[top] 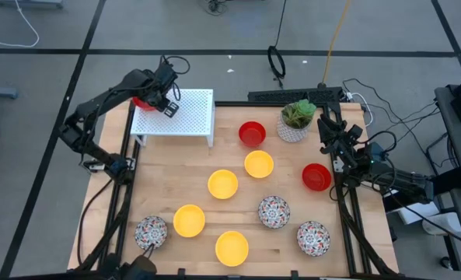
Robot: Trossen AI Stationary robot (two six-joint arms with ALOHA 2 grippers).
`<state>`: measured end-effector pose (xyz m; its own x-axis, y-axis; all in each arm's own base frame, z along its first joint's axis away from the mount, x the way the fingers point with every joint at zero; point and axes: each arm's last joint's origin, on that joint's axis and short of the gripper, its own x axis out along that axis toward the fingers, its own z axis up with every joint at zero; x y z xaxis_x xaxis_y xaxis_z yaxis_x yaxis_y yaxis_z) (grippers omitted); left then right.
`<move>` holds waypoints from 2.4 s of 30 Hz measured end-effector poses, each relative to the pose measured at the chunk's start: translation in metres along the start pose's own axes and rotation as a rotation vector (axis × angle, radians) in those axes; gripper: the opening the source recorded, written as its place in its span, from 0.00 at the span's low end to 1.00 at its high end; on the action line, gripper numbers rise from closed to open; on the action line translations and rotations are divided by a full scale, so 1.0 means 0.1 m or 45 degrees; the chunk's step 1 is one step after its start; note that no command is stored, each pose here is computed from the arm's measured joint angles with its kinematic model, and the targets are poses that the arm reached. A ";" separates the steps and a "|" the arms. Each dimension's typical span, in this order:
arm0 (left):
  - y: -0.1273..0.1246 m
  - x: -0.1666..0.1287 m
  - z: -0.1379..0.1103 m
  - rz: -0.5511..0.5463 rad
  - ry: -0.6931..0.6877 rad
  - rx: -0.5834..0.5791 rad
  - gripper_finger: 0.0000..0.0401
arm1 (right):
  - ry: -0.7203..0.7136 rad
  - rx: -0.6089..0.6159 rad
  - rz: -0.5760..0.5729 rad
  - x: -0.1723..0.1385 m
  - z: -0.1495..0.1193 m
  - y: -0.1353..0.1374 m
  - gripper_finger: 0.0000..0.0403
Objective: Pick & Place Mini bowls
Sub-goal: Put the yellow bowl on the shelf
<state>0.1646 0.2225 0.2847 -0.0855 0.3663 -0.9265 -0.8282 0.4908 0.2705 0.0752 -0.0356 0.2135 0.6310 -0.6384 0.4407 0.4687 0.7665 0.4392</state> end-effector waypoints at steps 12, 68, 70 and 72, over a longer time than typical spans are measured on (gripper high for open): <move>0.08 -0.59 0.06 0.001 -0.138 0.019 0.49 | 0.000 0.000 0.000 0.00 0.00 0.00 0.41; -1.94 -1.00 -0.87 -0.658 -0.629 0.554 0.49 | -0.055 0.029 0.022 0.00 0.05 0.01 0.41; -1.94 -1.00 -0.88 -0.660 -0.629 0.557 0.49 | -0.050 0.019 0.081 0.00 0.05 0.03 0.41; -1.95 -1.01 -0.88 -0.665 -0.634 0.559 0.49 | -0.015 -0.004 0.138 0.01 0.03 0.04 0.41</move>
<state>0.2858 0.0197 0.3024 0.5882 0.2621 -0.7651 -0.3941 0.9190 0.0118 0.0755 -0.0329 0.2184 0.6711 -0.5522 0.4946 0.3997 0.8314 0.3859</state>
